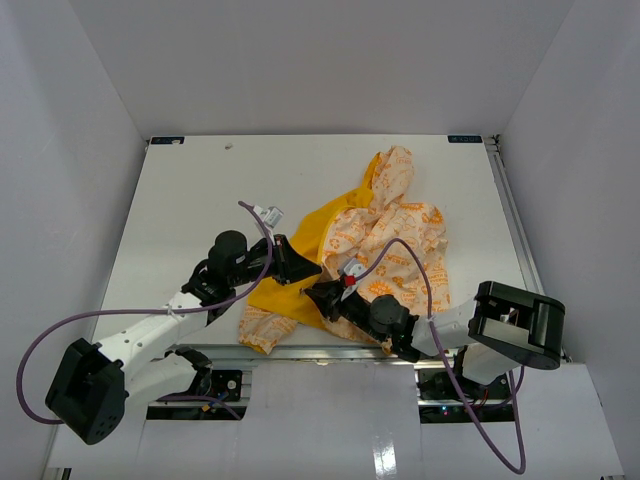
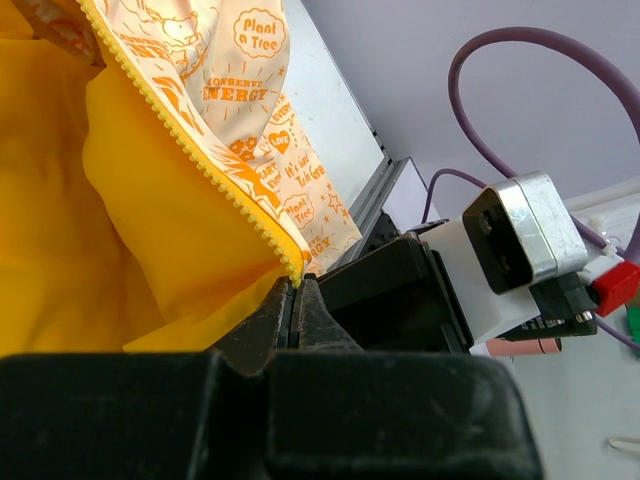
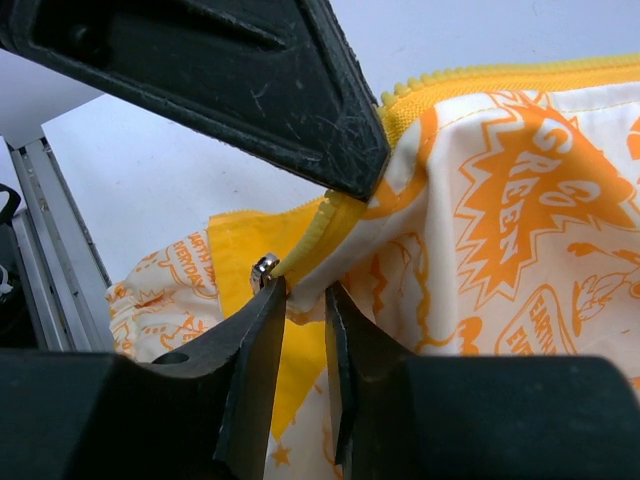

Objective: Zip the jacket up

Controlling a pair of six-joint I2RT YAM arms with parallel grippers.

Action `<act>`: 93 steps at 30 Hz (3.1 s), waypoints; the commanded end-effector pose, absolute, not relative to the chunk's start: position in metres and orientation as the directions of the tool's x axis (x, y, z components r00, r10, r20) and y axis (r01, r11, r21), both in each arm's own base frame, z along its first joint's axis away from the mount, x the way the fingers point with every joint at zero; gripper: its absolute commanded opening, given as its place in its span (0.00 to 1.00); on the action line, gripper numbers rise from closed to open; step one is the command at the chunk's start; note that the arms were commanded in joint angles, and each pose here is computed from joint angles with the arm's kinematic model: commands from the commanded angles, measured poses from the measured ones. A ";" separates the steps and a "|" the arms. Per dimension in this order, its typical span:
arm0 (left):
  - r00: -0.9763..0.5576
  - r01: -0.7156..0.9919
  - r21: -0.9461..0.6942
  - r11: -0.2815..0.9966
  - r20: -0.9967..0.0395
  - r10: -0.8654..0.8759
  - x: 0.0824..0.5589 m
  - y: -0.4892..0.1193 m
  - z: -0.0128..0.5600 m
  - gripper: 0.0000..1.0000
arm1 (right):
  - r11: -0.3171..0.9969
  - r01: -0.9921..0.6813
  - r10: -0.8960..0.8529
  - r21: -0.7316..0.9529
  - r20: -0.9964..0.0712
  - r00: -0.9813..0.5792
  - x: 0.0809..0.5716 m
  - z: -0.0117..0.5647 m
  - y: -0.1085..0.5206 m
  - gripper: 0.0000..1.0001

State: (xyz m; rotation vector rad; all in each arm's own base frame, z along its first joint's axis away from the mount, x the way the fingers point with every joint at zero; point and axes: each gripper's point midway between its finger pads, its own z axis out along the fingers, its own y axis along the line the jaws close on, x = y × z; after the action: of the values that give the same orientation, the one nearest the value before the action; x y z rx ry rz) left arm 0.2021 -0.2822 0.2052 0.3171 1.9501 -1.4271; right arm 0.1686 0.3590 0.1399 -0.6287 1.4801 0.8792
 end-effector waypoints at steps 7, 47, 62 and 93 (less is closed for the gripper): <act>-0.714 0.597 -0.732 0.328 -0.672 -0.199 0.196 -0.284 0.213 0.00 | 0.557 -0.808 0.265 0.192 -0.963 -0.047 0.171 0.174 0.348 0.08; -0.638 0.738 -0.646 0.195 -0.762 -0.109 0.157 -0.278 0.198 0.44 | 0.350 -0.922 0.129 0.167 -0.983 -0.129 0.120 0.171 0.310 0.08; -0.654 0.730 -0.641 0.237 -0.756 -0.030 0.143 -0.281 0.165 0.48 | 0.478 -0.848 0.191 0.228 -0.970 -0.153 0.144 0.176 0.298 0.08; -0.672 0.704 -0.641 0.305 -0.740 -0.004 0.157 -0.302 0.142 0.24 | 0.453 -0.849 0.229 0.272 -0.956 -0.185 0.142 0.179 0.305 0.08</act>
State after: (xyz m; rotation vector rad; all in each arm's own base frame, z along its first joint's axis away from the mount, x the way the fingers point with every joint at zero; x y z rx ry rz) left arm 0.1516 -0.2948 0.1274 0.6065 1.9891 -1.4037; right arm 0.1375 0.2997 0.1475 -0.6468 1.5251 1.0246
